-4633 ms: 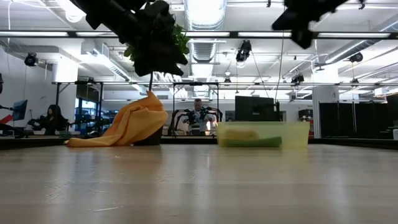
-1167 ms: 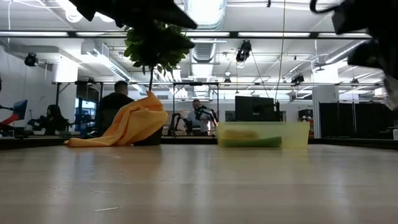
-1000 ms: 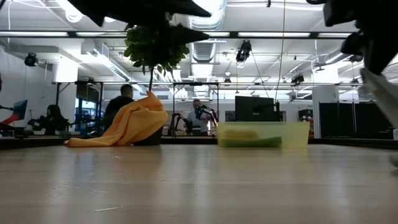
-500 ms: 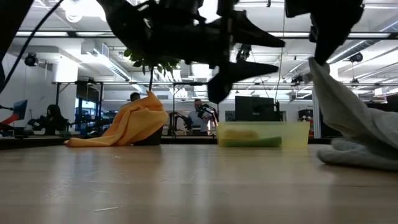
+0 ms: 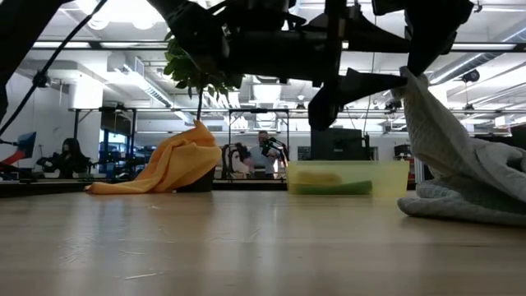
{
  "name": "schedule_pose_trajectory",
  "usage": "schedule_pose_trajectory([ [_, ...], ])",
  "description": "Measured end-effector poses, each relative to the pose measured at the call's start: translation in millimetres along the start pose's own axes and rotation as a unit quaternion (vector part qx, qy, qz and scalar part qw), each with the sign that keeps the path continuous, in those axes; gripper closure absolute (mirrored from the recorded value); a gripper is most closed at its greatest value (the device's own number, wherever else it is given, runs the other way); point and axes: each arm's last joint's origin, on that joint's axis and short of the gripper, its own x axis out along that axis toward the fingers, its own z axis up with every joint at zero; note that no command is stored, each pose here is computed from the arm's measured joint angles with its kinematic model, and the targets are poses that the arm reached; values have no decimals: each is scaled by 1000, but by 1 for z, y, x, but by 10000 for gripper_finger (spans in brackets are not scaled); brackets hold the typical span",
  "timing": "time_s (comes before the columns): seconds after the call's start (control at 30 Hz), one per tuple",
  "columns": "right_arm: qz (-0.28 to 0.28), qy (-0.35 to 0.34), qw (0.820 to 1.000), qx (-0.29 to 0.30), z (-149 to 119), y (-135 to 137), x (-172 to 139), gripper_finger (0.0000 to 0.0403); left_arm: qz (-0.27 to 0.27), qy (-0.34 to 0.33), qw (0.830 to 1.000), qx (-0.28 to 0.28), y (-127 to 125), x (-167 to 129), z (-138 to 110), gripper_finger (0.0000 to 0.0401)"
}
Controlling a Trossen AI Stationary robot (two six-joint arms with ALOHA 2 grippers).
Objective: Fold microfiber towels
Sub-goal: Fold the gray microfiber towel
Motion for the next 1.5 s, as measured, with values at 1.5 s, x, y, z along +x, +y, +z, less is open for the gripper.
schedule_pose_trajectory([
  [1.5, -27, -124, 991, 30, 61, -39, -69, 394, 2, 12, 999, 34, 2, 3, 1, 228],
])
